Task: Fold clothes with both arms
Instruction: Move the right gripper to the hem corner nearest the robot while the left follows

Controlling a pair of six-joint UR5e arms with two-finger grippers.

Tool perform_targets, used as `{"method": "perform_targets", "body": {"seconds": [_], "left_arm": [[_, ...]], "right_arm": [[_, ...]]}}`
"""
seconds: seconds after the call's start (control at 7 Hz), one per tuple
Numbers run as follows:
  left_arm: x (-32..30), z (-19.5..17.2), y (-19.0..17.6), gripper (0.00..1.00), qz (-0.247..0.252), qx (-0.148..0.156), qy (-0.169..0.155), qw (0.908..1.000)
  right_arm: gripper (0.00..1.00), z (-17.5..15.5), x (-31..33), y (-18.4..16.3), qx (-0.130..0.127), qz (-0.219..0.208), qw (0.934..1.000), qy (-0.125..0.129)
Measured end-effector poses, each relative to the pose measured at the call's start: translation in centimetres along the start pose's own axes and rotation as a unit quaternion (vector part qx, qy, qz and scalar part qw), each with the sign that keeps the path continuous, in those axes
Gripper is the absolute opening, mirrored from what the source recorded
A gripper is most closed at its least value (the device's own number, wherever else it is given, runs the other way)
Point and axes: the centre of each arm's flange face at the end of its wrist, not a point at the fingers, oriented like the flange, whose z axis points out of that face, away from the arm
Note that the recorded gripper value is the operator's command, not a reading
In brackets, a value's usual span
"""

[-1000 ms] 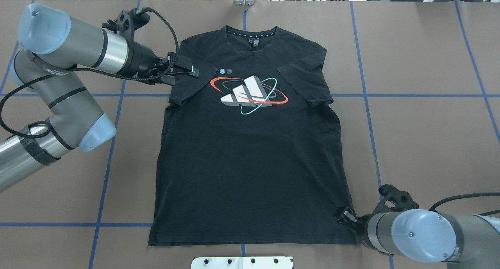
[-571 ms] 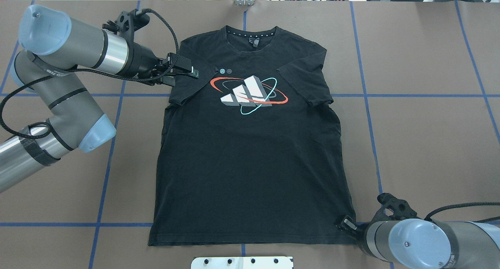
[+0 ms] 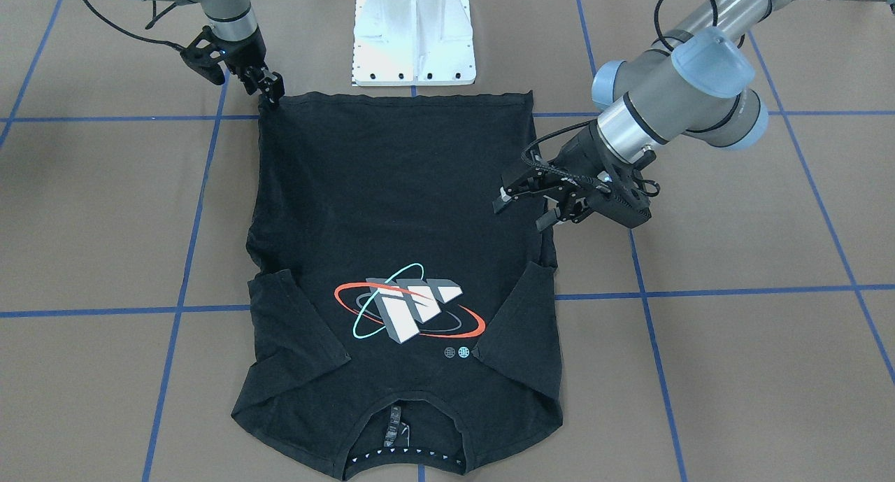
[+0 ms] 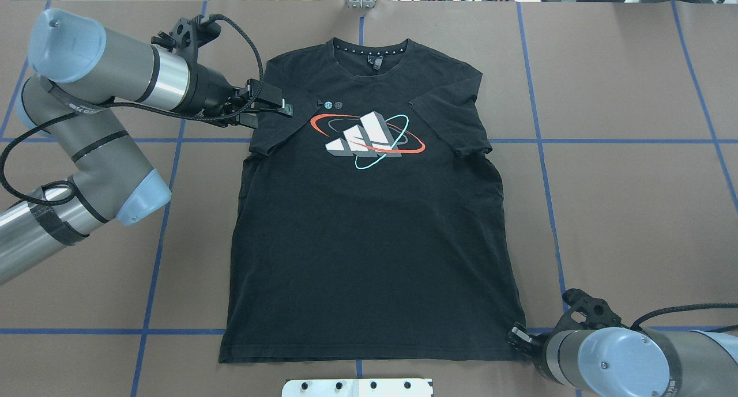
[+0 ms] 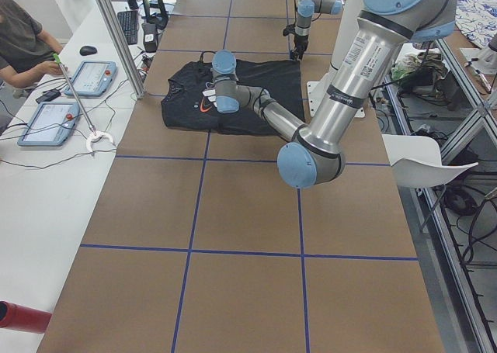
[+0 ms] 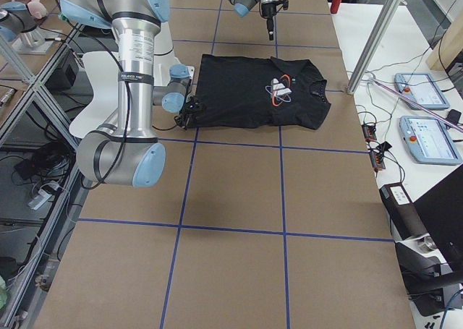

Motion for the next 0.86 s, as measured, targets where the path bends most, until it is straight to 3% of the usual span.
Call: {"method": "perform_targets", "body": {"seconds": [0.57,0.86], "left_arm": [[-0.3,-0.1,0.1,0.91,-0.002,0.000,-0.002,1.0000],[-0.7,-0.2,3.3,0.91,-0.055,0.005,-0.001,0.9984]], "right_arm": [[0.00,-1.3,-0.4,0.3,-0.008,0.003,0.9999,-0.010],[0.00,-2.5,-0.5,0.5,-0.016,0.004,0.9997,-0.017]]}}
